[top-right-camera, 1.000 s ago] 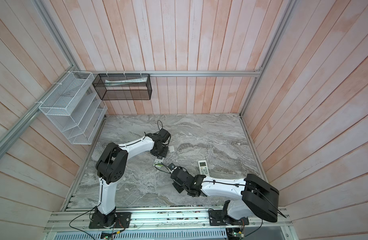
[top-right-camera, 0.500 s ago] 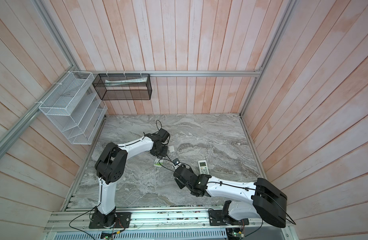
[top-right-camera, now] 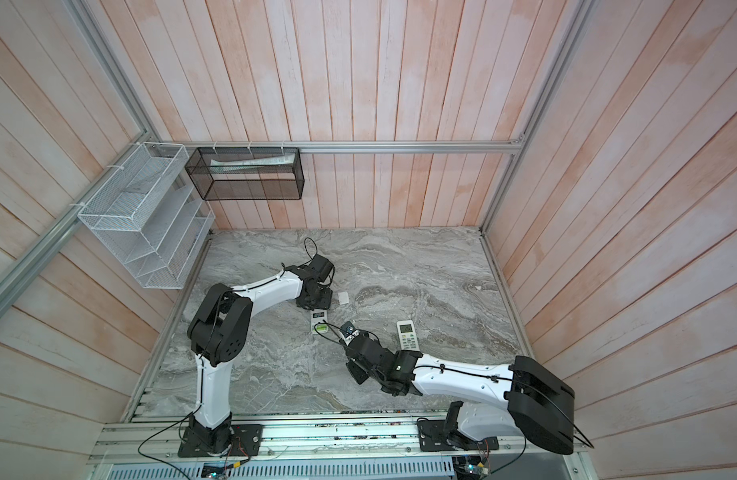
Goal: Unload the batteries from the remote control
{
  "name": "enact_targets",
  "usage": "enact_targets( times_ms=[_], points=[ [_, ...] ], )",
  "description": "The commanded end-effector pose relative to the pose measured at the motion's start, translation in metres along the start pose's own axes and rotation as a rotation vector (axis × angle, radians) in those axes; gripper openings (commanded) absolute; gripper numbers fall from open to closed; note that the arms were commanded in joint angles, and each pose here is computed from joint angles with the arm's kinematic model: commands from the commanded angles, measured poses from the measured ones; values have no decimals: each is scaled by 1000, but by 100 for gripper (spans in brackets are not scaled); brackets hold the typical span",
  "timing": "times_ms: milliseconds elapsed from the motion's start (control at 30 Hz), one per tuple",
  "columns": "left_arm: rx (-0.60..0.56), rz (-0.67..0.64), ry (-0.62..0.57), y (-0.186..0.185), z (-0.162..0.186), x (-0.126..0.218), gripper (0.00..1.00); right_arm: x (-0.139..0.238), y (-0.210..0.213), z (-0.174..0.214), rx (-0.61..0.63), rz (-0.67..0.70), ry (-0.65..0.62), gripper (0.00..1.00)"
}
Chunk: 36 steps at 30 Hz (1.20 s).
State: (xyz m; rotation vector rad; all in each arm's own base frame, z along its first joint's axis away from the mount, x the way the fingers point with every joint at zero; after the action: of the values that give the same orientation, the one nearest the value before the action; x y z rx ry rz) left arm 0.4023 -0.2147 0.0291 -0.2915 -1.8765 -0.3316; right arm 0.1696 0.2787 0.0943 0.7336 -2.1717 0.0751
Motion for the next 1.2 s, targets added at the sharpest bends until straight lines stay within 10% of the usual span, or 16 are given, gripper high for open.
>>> enact_targets(
  times_ms=[0,1167],
  points=[
    [-18,-83,179,17,47,-33,69,8,21,-17,-25,-80,-38,0],
    [38,-138,217,52,81,-6,84,-7,21,-18,-71,-37,-15,0]
  ],
)
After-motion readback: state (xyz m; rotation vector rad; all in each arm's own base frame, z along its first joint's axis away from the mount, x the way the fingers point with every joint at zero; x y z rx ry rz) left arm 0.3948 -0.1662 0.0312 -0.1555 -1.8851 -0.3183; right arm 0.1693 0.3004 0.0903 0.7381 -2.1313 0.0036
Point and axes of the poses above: each gripper's point midway between its finger pads, its own x axis back along the fingers, its own y axis along the line the jaws close on, z = x × y, the point moved 1 cm from there along x, back along the fingers, and after that the axes turned 14 degrees about -x, right-handed, at the moved point
